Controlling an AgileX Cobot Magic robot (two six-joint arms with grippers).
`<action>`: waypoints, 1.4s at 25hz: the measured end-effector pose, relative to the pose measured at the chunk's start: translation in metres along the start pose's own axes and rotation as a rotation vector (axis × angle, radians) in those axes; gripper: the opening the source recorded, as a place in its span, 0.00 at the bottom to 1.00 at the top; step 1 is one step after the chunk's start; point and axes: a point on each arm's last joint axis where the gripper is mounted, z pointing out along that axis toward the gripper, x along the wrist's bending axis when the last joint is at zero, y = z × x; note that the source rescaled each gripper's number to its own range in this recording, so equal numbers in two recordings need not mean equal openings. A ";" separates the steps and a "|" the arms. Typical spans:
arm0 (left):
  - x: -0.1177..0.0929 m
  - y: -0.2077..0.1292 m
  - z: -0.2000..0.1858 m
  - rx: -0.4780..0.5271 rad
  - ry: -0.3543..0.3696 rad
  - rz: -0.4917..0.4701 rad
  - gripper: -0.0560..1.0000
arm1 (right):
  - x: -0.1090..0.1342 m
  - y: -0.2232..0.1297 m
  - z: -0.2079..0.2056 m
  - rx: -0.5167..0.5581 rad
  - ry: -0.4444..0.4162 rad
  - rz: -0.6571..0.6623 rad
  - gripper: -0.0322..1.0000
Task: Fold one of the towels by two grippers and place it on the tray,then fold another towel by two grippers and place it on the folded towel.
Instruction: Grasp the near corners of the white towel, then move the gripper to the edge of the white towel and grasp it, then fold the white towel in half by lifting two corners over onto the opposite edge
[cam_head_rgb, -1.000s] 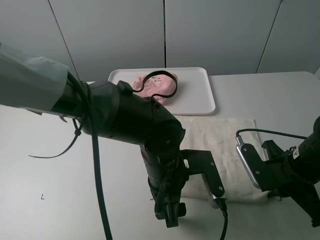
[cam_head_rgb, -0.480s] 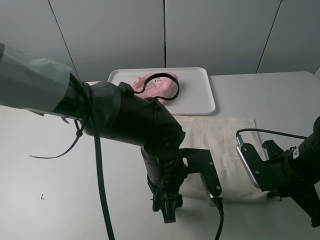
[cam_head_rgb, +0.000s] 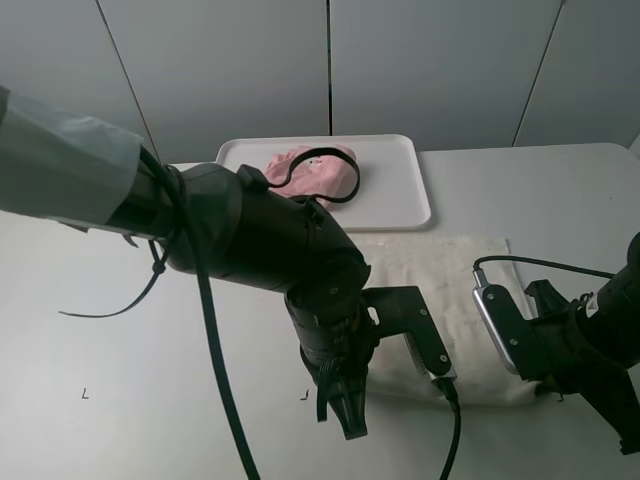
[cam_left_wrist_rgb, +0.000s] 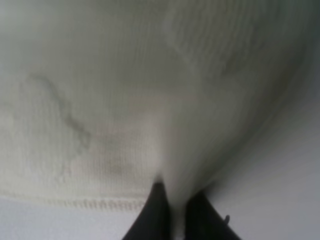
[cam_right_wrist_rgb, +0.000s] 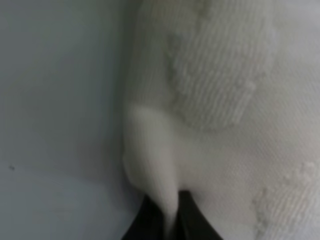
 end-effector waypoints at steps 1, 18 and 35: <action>0.000 0.000 0.000 0.000 0.000 -0.003 0.05 | 0.000 0.000 0.000 -0.001 0.000 0.004 0.04; 0.004 0.009 -0.044 -0.136 0.035 -0.055 0.05 | -0.015 0.011 -0.049 -0.126 -0.087 0.391 0.03; 0.074 -0.009 -0.078 -0.293 0.098 -0.399 0.05 | -0.039 0.009 -0.087 -0.206 -0.228 0.944 0.03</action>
